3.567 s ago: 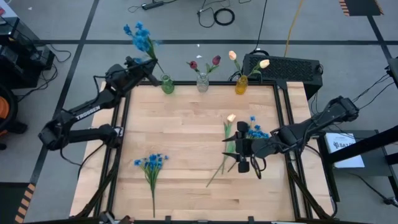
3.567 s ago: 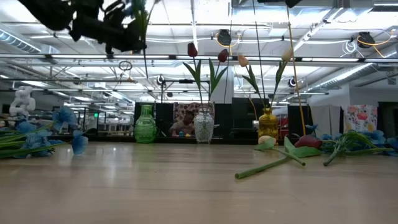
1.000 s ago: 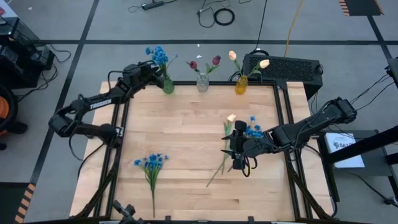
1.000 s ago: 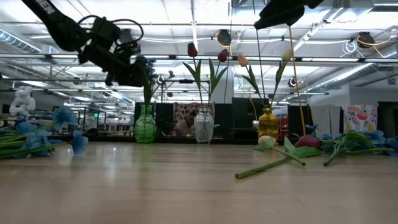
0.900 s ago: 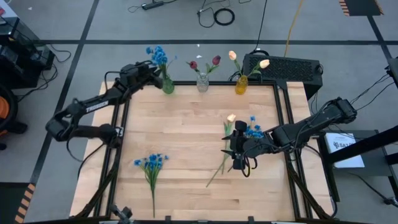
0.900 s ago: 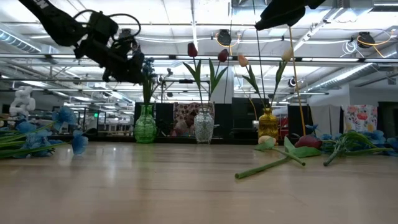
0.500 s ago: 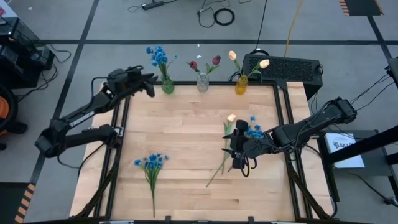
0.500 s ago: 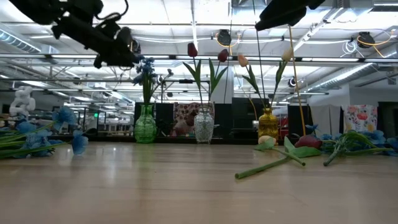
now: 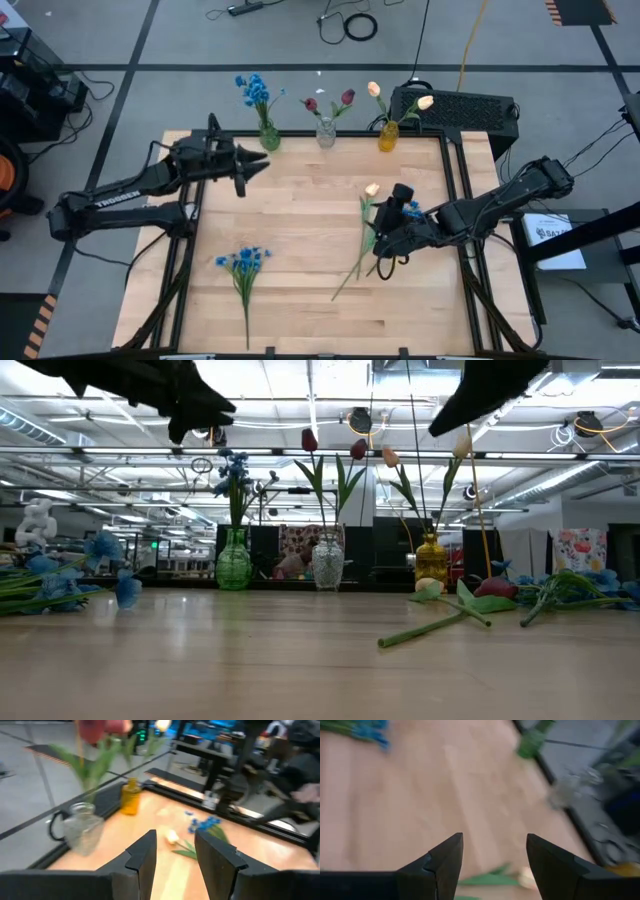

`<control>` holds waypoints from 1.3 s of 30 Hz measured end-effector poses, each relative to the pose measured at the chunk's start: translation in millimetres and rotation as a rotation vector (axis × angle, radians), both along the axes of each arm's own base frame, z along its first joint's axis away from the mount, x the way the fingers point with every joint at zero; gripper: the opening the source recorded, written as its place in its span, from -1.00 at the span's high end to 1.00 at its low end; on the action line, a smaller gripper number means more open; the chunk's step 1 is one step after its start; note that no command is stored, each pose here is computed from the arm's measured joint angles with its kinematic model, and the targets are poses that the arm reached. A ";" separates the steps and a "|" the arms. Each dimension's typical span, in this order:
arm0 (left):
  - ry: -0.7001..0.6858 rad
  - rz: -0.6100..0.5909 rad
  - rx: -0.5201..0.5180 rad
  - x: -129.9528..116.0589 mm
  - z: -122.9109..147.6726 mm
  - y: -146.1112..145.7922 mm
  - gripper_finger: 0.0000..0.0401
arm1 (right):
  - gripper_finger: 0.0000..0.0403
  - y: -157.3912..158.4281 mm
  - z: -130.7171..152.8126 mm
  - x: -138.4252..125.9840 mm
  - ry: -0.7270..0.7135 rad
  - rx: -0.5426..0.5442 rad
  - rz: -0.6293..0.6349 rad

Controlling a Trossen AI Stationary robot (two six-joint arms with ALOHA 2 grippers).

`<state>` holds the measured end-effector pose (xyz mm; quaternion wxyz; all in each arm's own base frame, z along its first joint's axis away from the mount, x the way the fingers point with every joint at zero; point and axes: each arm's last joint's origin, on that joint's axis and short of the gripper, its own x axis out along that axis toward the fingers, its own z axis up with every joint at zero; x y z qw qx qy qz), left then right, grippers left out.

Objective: Sort flowers into vase by color
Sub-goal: Put the yellow tulip into the orange vase

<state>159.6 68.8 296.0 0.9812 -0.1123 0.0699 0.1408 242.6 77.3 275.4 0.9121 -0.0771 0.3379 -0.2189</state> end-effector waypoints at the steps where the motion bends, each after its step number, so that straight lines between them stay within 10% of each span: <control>1: -0.002 -0.021 0.000 1.5 0.2 -3.6 0.30 | -0.04 -1.2 -1.0 -1.8 0.012 -0.019 -0.021; 8: 0.036 -0.147 -0.032 8.4 -3.9 -26.6 0.30 | -0.04 -9.4 -5.3 -10.7 0.040 -0.092 -0.156; 24: 0.157 -0.119 -0.033 20.4 -18.3 -44.0 0.30 | -0.04 -15.7 -56.4 -23.7 0.002 0.183 -0.346; 39: 0.249 -0.123 -0.008 42.5 -36.4 -40.8 0.30 | -0.10 -6.4 -60.2 -4.1 -0.316 0.714 -0.453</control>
